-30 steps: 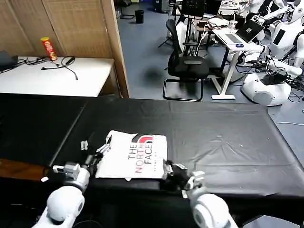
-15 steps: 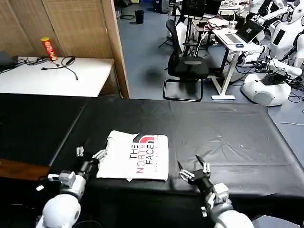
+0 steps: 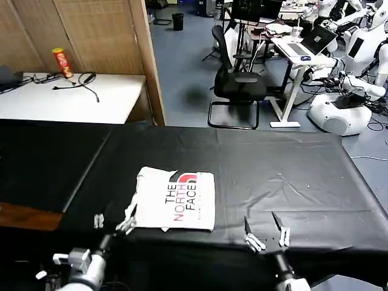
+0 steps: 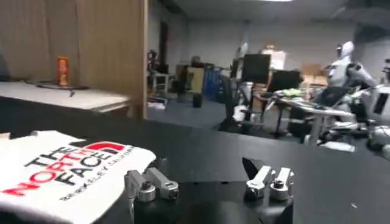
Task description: Fold and organize the clothes.
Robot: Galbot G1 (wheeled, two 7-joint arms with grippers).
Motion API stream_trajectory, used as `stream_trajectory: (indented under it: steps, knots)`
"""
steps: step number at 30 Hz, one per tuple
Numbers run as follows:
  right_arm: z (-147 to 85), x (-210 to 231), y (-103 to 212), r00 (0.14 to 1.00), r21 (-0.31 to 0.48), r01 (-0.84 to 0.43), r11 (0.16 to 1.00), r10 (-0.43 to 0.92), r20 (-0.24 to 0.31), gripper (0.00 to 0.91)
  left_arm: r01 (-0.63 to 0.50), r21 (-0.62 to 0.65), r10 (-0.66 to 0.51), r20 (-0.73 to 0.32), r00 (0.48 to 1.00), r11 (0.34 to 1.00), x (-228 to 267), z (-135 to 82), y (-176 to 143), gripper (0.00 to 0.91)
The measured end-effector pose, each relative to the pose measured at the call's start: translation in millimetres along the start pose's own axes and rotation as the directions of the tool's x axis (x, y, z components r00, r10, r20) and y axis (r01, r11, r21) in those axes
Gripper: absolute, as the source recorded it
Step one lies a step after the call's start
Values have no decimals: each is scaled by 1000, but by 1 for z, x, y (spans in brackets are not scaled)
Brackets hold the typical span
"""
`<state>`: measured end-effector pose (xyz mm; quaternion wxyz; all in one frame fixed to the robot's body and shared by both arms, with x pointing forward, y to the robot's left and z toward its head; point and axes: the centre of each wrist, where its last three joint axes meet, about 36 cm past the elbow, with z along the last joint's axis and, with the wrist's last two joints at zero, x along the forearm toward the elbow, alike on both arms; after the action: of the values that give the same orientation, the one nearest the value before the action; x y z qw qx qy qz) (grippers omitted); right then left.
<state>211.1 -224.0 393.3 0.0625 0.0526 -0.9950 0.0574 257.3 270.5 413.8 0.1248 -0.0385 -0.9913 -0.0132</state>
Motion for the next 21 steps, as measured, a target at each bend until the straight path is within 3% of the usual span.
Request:
stream_trajectory:
  steps: [9,21]
  knots:
    - [-3,41,15,991,-47,-50,998,43,-125,878,12,3,-11,-85,996,1000,30,3,3,878]
    - [-7,52,19,987,-58,-36,998,27,-156,878,15,-16,-17,-89,996,1000,37,1,6,878]
